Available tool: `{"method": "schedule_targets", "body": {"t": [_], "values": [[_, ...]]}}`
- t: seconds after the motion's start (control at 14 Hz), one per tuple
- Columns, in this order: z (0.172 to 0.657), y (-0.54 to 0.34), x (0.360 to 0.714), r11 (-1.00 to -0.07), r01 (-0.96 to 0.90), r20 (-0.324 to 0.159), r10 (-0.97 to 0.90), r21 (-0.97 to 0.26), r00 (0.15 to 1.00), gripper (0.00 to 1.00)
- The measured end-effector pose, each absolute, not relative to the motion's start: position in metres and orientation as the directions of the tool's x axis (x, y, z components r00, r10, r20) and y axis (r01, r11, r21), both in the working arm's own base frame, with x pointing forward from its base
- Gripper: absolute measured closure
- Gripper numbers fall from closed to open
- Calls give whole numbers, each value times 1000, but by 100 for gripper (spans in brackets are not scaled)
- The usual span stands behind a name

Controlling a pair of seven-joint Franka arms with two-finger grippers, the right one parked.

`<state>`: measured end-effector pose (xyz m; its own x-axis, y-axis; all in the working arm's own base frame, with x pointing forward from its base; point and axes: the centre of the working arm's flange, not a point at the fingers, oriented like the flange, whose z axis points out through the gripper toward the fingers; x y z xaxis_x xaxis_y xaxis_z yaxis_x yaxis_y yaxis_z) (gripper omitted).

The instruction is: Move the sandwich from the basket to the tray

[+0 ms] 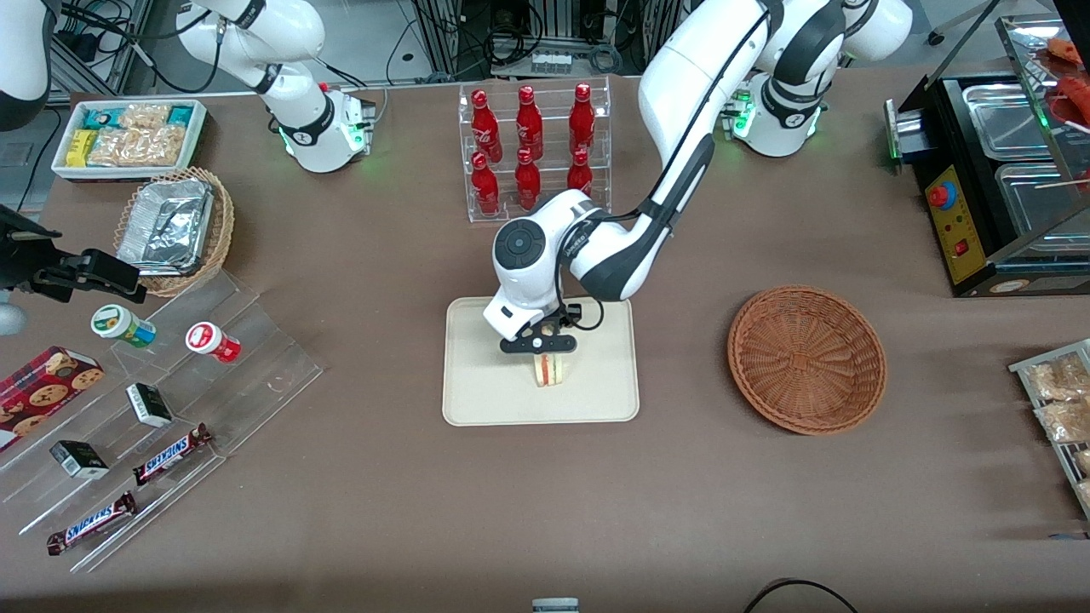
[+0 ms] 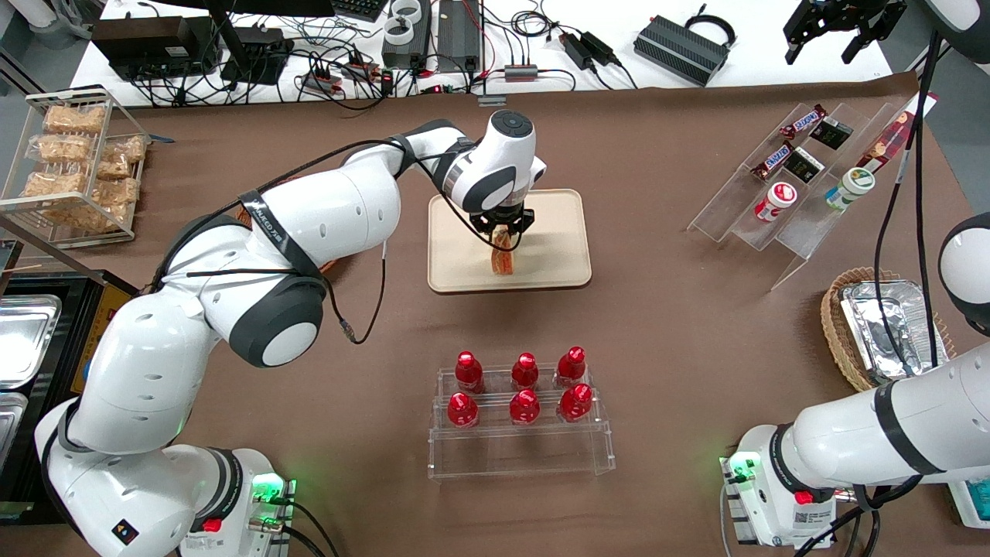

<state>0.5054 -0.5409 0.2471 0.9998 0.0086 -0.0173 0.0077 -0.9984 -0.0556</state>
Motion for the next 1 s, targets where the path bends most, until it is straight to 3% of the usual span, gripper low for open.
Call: {"method": "schedule_targets", "body": {"t": [0.14, 0.36, 0.64, 1.0], "values": [[261, -541, 512, -999, 14, 2, 14, -43, 1000, 28], [320, -533, 521, -999, 35, 21, 34, -38, 999, 1], [435, -468, 548, -990, 133, 37, 132, -37, 991, 0], [534, -331, 580, -956, 278, -5, 280, -89, 960, 0]]}}
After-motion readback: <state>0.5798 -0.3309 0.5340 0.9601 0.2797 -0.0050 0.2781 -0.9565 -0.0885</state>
